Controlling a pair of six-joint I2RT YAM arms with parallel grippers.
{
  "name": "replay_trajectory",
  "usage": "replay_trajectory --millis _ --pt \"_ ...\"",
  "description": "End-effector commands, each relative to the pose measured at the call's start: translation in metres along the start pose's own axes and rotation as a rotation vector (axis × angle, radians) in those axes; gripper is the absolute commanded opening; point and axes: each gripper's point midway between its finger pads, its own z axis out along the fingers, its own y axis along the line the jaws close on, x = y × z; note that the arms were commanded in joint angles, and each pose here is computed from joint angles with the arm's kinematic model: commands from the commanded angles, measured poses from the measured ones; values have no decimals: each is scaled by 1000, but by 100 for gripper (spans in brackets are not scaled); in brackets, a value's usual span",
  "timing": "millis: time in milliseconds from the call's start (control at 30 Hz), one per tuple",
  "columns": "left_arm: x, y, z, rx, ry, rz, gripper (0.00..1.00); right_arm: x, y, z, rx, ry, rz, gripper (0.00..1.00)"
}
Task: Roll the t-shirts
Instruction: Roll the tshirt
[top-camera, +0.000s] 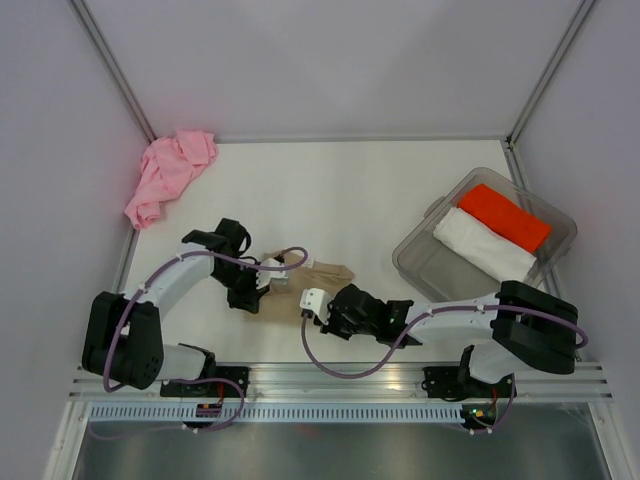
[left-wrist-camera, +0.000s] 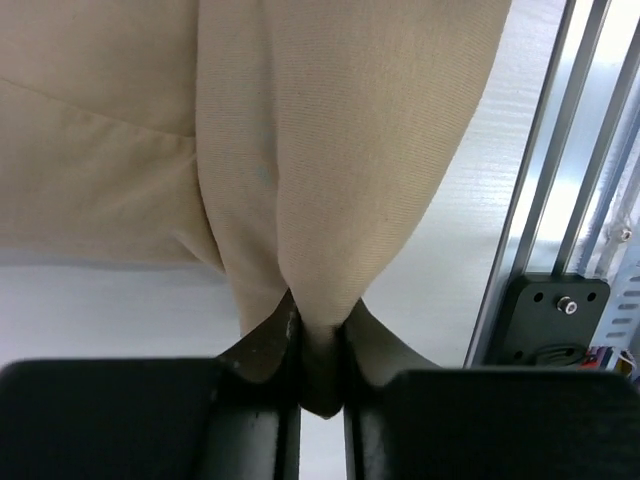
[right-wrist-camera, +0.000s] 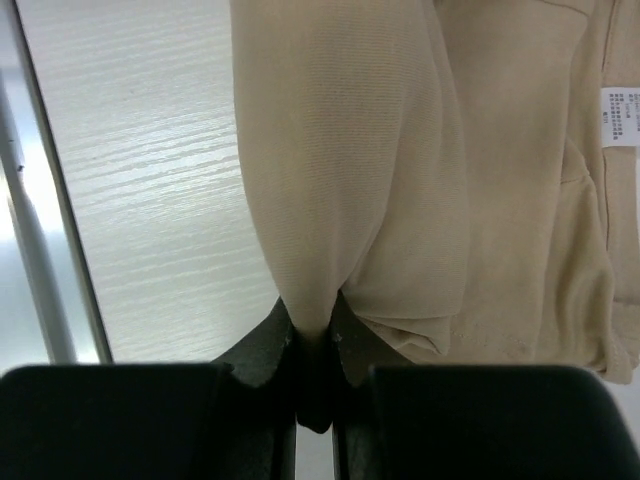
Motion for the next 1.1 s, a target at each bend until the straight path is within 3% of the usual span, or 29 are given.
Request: replay_trajectory --millis 0,33,67,233,267,300,400,733,767,800,833,933,1067 --pt "-13 -11 -9 23 -72 -43 15 -20 18 -11 -96 -68 89 6" --pt "-13 -15 -12 37 -75 -37 5 -22 22 -14 -117 -68 106 6" --pt "-13 -25 -15 68 -78 -44 3 -23 31 -19 -169 -68 124 5" --pt "-16 -37 -15 141 -93 -55 3 -20 52 -29 -299 -64 323 3" --pt "-20 -33 -15 139 -108 -73 6 -21 51 -29 -309 -74 359 1" --pt "-24 -21 -14 130 -121 -105 16 -17 49 -28 -317 -66 401 1" --pt "-35 -3 -15 125 -171 -177 35 -7 38 -27 -313 -63 541 0" --pt "-38 35 6 55 -191 -370 41 1 32 -28 -376 -48 768 0" --pt "-41 34 6 65 -204 -374 40 2 32 -29 -385 -41 789 0" --pt "-43 34 6 72 -213 -374 20 5 30 -28 -378 -32 808 0" --pt "-44 34 6 76 -218 -378 6 4 27 -27 -374 -26 823 0" --pt "-36 35 1 52 -199 -380 2 12 13 -23 -263 89 890 0" --pt "-12 33 -21 -2 -219 -410 2 -6 1 -8 -212 121 781 0"
